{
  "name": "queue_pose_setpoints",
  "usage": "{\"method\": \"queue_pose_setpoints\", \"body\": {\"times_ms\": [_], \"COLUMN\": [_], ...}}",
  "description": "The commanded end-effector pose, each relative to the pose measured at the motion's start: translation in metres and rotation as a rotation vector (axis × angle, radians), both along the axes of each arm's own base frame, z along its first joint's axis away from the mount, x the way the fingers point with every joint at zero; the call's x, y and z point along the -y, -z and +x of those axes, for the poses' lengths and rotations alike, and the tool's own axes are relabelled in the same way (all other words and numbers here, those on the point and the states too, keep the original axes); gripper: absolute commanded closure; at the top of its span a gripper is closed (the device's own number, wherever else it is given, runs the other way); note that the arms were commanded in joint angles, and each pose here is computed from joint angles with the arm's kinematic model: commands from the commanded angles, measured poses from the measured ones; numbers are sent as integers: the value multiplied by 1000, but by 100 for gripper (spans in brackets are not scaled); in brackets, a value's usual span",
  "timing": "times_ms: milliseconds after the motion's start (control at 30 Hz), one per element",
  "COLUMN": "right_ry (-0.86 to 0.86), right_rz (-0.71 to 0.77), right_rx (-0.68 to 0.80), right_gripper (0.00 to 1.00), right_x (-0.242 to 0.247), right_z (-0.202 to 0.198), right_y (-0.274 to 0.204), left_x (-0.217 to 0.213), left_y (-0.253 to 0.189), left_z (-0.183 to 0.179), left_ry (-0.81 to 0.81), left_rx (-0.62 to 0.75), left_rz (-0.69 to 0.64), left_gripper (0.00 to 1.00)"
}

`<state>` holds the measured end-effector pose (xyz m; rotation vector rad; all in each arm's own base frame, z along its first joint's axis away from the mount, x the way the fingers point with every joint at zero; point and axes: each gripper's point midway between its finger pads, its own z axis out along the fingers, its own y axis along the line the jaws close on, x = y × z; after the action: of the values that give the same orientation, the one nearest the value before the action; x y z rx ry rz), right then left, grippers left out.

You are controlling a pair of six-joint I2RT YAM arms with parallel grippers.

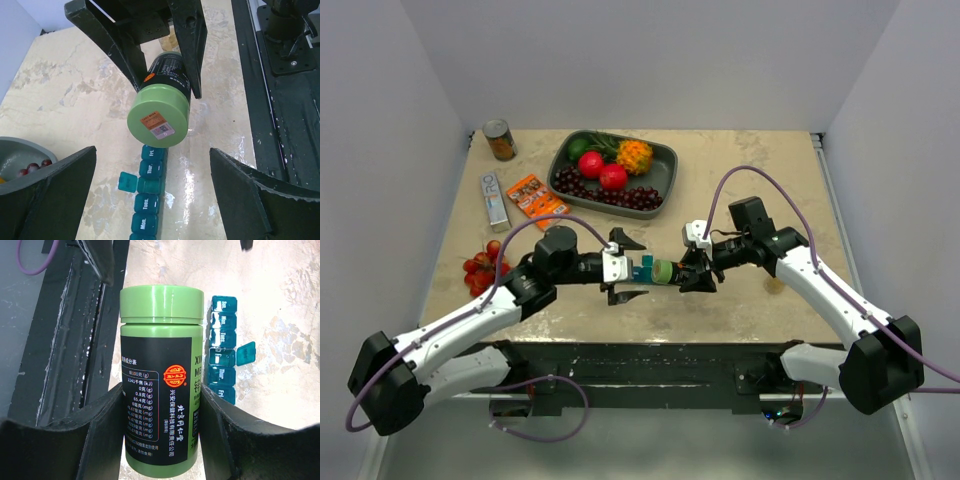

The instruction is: Sort the pills into containers

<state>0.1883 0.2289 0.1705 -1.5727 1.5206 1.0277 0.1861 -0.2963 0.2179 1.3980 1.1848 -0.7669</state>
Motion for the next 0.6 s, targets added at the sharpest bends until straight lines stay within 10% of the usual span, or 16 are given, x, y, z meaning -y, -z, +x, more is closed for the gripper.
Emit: {"method": "queue_pose_setpoints", "body": {"times_ms": [0, 567], "right_ry": [-33, -32], "right_rz": [55, 57], "right_rx": [40, 43], "right_gripper": [100, 100], "right_x": [-3, -3], "right_z": [-3, -4], "right_y": [-16, -16], "left_x": [15, 44], "left_y": [-32, -24], "left_z": [2, 1], "left_ry": [47, 93], "left_rx": [71, -56], "left_rz": [-89, -113], "left_gripper": [1, 26]}}
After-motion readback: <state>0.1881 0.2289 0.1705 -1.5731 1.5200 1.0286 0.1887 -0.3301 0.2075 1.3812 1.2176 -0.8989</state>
